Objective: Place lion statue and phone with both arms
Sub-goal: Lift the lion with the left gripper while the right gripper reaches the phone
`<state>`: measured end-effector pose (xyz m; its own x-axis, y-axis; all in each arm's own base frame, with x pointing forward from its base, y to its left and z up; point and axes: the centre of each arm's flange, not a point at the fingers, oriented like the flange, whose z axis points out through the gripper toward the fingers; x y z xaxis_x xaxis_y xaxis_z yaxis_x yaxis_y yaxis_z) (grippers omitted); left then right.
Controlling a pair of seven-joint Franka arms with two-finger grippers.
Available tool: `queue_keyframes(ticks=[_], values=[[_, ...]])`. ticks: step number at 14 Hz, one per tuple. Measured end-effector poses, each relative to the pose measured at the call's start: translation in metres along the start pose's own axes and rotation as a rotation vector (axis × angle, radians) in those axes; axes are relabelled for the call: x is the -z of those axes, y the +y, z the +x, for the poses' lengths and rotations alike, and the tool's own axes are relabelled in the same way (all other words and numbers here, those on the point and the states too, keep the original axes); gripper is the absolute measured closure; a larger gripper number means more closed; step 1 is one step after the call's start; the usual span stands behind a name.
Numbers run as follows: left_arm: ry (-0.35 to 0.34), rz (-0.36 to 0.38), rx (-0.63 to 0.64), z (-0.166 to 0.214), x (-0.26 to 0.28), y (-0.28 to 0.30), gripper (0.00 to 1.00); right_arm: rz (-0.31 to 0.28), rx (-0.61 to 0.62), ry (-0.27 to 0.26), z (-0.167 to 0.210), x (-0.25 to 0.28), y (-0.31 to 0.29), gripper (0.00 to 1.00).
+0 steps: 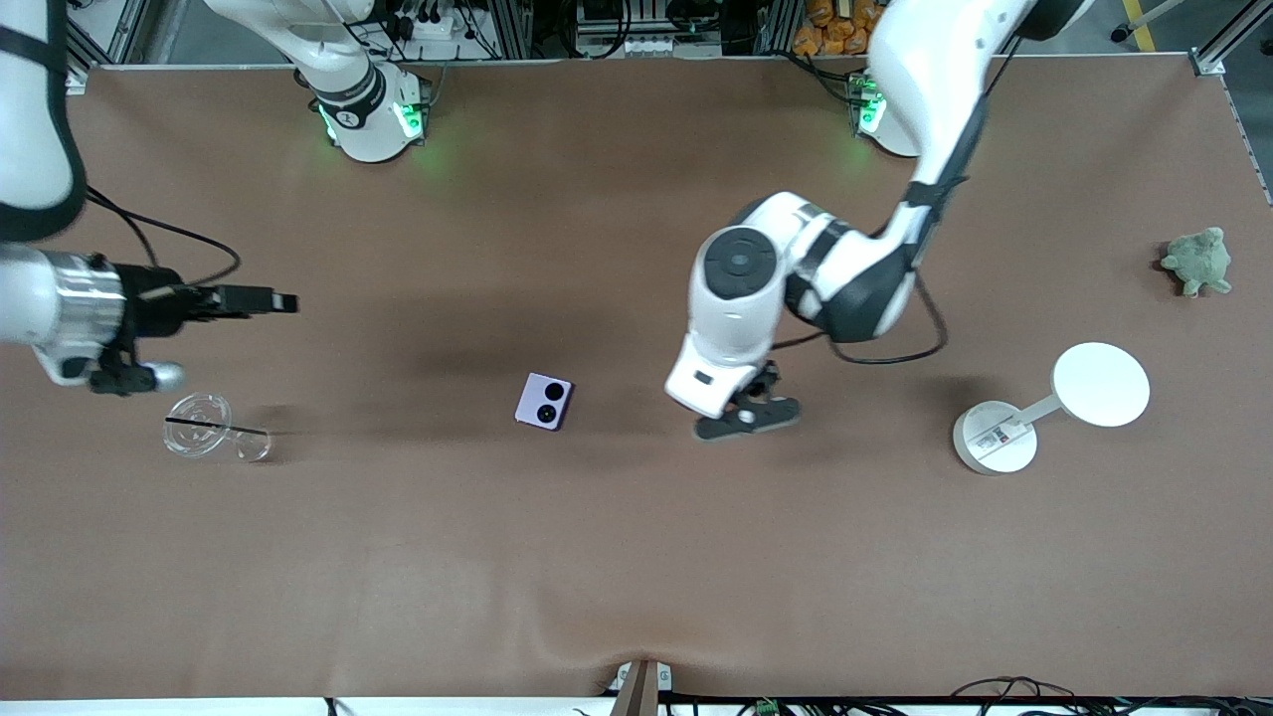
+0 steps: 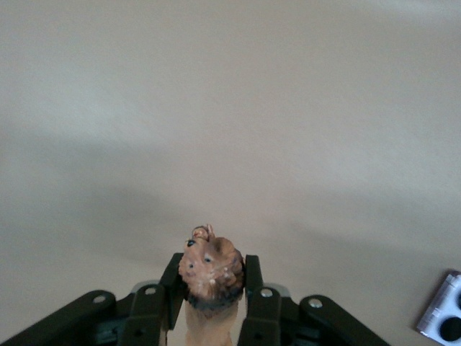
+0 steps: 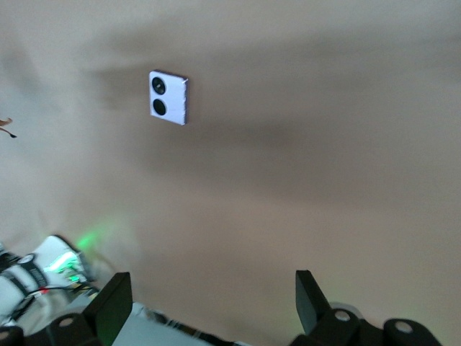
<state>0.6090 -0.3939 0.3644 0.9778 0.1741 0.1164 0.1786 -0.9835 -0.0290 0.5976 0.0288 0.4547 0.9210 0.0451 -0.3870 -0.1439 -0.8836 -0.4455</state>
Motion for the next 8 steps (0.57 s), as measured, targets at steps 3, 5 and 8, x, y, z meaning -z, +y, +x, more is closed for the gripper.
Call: queue_keyframes(ticks=[3,5,8], values=[[-0.030,0.041,-0.052,0.035,-0.009,-0.074,0.63,-0.021,-0.029,-0.007,0.041,-0.065,-0.030,0.00],[-0.062,0.066,-0.065,0.046,-0.024,-0.111,0.63,-0.053,-0.080,-0.004,0.064,-0.117,-0.054,0.00],[-0.096,0.082,-0.104,0.058,-0.043,-0.151,0.63,-0.088,-0.176,0.037,0.084,-0.174,-0.087,0.00]])
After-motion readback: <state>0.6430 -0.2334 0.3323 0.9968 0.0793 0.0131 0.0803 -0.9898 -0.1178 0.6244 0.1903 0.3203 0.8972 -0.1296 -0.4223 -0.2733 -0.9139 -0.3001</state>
